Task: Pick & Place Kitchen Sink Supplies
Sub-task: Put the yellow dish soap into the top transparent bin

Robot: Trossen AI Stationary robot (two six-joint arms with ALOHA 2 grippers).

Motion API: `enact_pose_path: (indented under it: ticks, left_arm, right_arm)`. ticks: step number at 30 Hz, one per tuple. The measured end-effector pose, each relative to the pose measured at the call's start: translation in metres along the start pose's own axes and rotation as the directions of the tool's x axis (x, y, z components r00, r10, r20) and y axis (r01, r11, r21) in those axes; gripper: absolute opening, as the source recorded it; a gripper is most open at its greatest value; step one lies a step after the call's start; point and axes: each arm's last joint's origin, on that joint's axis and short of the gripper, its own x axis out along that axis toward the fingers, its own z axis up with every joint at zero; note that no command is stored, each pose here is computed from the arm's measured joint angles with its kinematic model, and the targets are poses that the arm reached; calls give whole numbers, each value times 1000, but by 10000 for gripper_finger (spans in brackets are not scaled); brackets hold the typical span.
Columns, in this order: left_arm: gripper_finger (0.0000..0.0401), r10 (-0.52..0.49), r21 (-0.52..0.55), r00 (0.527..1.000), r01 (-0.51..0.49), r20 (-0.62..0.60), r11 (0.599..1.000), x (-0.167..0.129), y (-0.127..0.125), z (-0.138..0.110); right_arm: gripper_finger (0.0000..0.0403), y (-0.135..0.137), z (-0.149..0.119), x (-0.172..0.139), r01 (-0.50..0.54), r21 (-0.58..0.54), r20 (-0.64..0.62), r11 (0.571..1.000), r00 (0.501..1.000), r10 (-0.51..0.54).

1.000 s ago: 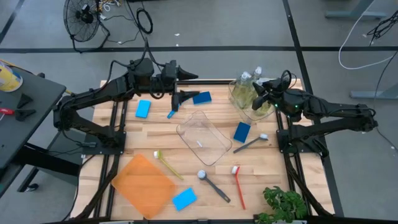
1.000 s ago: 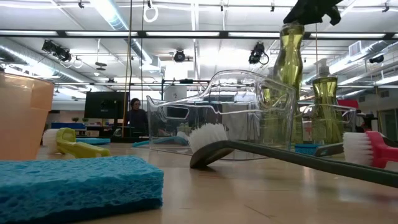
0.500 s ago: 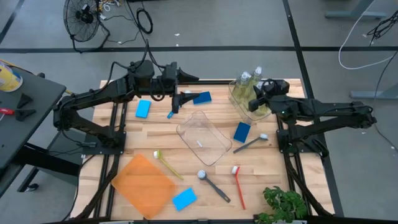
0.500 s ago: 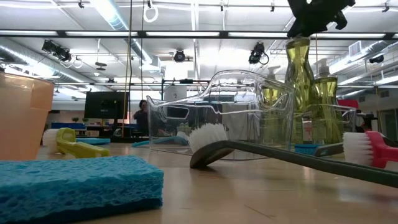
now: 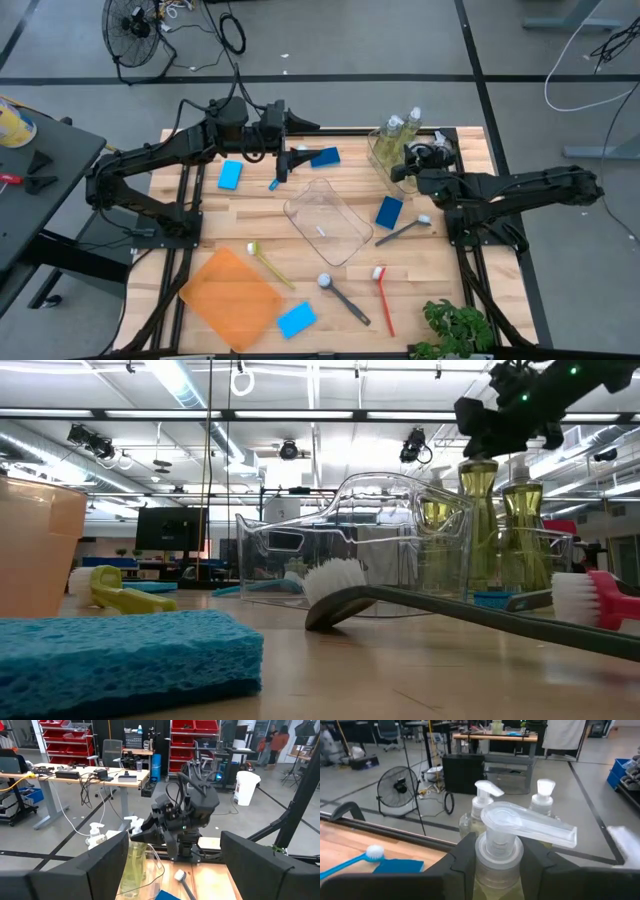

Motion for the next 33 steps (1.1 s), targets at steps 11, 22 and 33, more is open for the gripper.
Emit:
enact_pose_path:
  ticks: [11,22,33]
  left_arm:
    - [319,0,0,1000,0,0,1000,0,0,0]
    - [319,0,0,1000,0,0,1000,0,0,0]
    - [319,0,0,1000,0,0,1000,0,0,0]
  right_arm:
    - [102,-2,-17,3,-3,-12,-1,1000,1000,3]
    - [109,-5,-18,11,-22,-26,-53,999,998,20]
    - [140,-5,-18,14,-43,-16,-73,999,996,41]
